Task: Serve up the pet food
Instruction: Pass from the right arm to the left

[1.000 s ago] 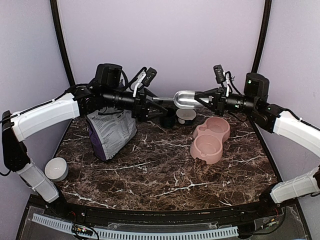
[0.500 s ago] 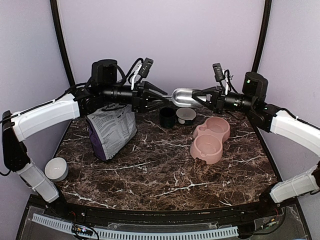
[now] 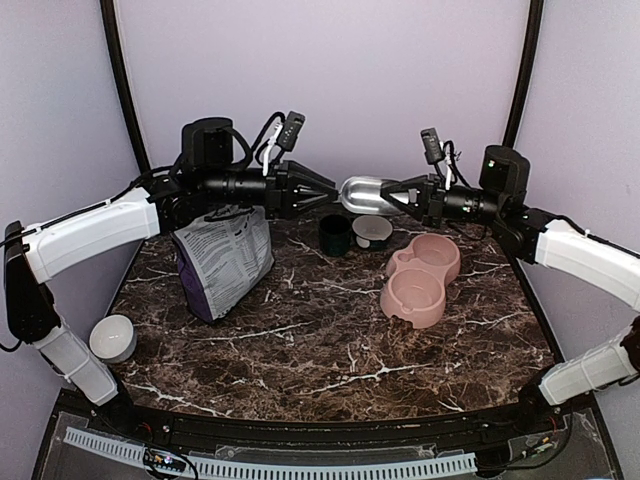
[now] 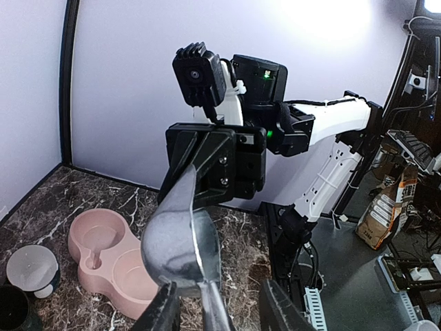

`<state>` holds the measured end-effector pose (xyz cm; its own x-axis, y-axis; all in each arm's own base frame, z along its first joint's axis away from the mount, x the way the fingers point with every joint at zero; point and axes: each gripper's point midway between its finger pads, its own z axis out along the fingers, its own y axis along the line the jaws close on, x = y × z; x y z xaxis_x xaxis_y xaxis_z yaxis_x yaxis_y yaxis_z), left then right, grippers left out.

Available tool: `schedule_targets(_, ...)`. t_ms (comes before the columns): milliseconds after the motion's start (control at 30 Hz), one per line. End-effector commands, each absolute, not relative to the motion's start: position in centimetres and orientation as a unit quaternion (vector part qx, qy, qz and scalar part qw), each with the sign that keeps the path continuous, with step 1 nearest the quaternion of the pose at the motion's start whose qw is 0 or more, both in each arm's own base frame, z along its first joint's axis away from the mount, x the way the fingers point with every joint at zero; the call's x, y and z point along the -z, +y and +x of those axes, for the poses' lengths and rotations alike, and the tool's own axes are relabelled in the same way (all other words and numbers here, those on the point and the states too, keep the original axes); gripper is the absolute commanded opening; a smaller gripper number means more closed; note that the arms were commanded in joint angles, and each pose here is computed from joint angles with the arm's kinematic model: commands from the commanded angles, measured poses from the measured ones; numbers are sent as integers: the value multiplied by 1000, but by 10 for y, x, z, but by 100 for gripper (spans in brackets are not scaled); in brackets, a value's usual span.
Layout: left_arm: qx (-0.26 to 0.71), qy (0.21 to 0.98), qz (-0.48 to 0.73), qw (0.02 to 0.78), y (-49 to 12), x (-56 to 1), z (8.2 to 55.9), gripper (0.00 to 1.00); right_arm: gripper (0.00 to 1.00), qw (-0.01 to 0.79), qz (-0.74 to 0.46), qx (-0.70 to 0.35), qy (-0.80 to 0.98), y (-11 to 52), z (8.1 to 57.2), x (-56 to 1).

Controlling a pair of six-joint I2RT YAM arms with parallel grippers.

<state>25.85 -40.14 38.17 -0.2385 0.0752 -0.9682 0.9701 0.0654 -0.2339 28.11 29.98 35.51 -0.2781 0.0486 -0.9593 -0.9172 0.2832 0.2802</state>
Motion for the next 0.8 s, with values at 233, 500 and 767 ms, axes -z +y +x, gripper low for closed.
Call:
schedule_targets(233,522,589,437,436,-404,-383,265,32,0,518,-343,-493,609,302,286,-377)
schedule_targets(500,522,590,437,434,-404,-382,266,26,0,514,-346,-495,609,304,287,-375)
schedule_targets(767,518,592,432,441,-403,-385,268,25,0,514,-348,-492,611,303,286,-373)
